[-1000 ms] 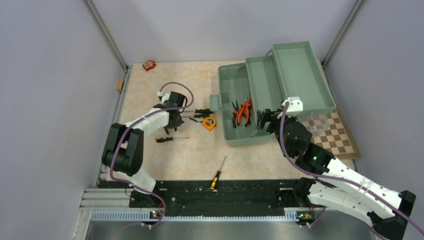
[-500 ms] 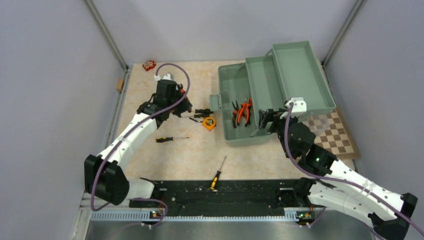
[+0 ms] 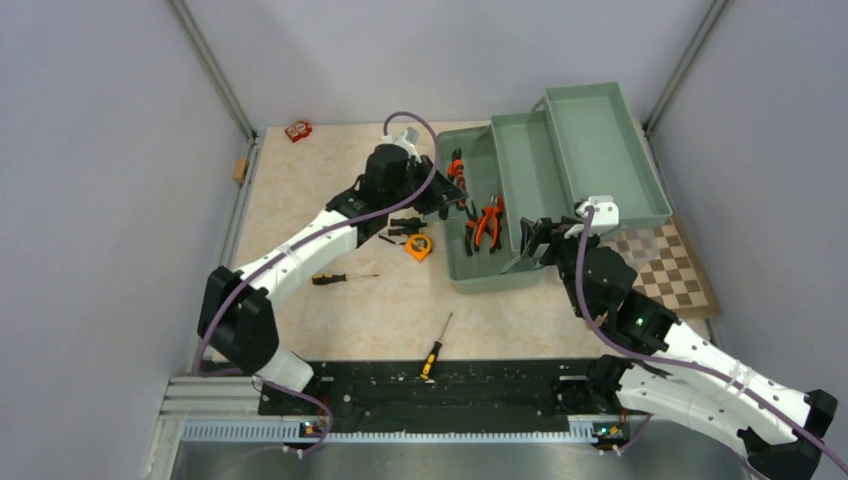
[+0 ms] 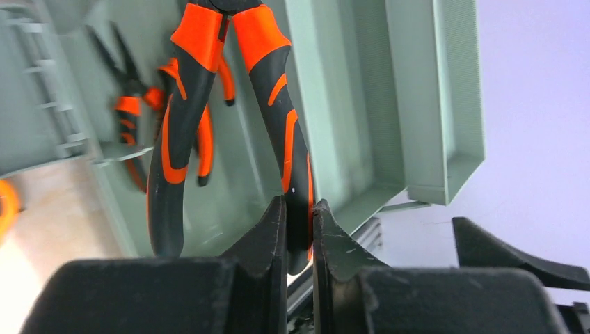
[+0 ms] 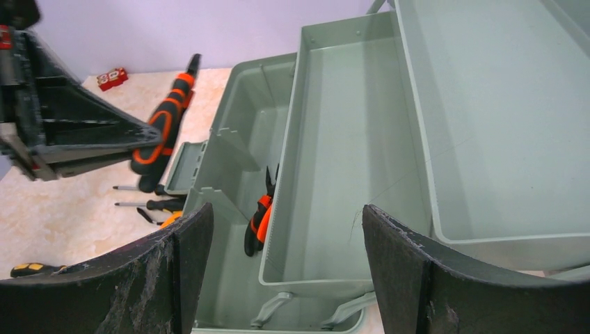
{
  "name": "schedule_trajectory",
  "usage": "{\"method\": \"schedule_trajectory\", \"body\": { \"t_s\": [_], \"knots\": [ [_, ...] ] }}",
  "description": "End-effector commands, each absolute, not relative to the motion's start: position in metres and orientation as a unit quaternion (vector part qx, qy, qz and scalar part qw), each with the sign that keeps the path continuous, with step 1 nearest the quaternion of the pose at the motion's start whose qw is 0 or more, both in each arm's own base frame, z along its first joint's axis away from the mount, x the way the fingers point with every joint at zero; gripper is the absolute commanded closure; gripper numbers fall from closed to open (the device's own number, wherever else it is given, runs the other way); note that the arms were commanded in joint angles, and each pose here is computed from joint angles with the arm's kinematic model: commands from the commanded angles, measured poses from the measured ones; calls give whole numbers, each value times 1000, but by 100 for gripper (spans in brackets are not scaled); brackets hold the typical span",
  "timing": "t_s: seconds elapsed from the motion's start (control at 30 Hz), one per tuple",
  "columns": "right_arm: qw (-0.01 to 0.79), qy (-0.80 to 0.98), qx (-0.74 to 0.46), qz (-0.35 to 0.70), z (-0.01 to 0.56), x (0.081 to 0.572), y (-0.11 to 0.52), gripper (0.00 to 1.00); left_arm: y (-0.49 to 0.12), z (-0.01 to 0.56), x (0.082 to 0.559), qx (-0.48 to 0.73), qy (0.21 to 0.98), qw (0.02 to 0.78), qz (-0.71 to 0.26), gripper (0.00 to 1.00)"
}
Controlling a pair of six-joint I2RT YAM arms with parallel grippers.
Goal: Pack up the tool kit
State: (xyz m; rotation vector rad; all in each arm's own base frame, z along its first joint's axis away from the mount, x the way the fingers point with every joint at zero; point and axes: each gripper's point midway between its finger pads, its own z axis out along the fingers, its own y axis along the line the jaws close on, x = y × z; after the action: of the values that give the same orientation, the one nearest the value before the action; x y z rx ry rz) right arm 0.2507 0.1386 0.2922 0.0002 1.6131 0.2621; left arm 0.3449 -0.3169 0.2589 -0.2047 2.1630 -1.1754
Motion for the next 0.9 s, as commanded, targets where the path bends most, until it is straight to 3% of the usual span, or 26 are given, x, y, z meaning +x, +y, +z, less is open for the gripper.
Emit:
{"method": "schedule_trajectory", "body": {
  "t_s": [0.0,0.43,0.63,0.87],
  "knots": [
    [692,712,16,115,297,249,130,23,-357,319,362,-78,749,349,-558,100],
    [694,712,15,106,300,248,126,23,-404,230,399,-113,801,290,-512,100],
    [694,712,14,104,301,248,125,23,-405,193,406,-107,829,280,-472,79],
    [689,716,-10,110,304,249,135,22,-397,220,405,-84,819,321,-468,36]
  ]
}}
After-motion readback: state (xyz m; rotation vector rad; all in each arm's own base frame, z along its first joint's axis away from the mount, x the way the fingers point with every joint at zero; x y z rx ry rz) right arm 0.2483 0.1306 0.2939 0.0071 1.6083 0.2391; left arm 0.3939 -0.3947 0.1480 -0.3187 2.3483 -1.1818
